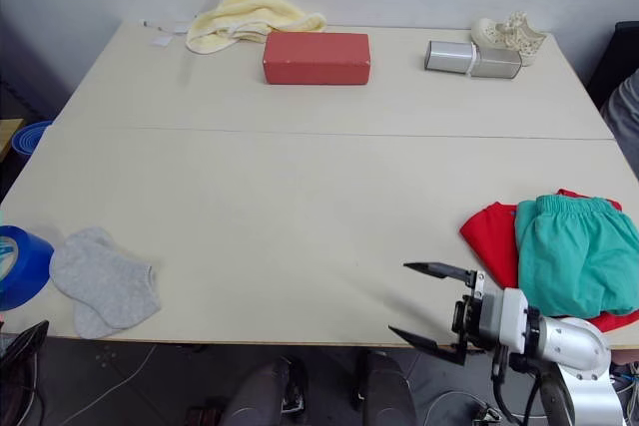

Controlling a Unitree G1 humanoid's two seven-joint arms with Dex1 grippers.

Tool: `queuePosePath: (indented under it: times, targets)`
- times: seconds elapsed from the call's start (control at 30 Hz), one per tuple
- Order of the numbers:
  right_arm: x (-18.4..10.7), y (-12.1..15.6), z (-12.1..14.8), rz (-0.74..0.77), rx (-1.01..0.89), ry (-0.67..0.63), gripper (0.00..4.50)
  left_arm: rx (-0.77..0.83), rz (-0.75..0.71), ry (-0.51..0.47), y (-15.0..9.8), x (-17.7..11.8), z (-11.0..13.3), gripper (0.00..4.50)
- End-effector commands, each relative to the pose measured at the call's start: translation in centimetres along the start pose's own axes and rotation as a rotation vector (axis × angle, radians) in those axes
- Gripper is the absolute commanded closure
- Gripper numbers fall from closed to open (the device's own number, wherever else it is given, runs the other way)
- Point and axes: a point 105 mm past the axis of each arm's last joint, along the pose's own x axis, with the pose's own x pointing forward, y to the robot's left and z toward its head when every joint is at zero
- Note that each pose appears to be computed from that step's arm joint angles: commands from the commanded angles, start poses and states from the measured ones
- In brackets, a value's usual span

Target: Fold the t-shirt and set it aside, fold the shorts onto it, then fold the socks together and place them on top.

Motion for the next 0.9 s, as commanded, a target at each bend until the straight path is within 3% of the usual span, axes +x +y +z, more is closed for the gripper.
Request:
queuePosePath:
  times: [0.03,0.17,0.33,0.5,0.6,0.8,0.9]
  targets:
    - [1.1,0.6,1.5,0.070,-0.016,-0.056,0.02,-0.072,-0.076,0.032,-2.1,1.5,2.8,0.00]
    - [1.3,0.7,1.5,0.103,-0.021,-0.046,0.02,-0.176,-0.073,0.160,-3.2,2.8,2.9,0.00]
    - [0.9,0.4,1.4,0.094,-0.028,-0.032,0.02,-0.182,0.012,0.323,-3.0,3.5,1.4,0.00]
    - [0.2,0.3,1.2,0.065,-0.031,-0.008,0.02,-0.206,-0.043,0.441,-4.3,3.7,0.4,0.00]
    - [-0.2,0.2,0.9,0.049,-0.033,0.008,0.00,-0.210,-0.091,0.439,-5.4,5.1,0.1,0.63]
    - [-0.5,0.1,0.7,0.030,-0.036,0.028,0.00,-0.198,-0.175,0.463,-7.6,7.3,-0.7,2.58]
    - [-1.2,-0.2,0.3,0.019,-0.054,0.064,0.00,-0.196,-0.255,0.436,-10.0,9.1,-0.3,3.51]
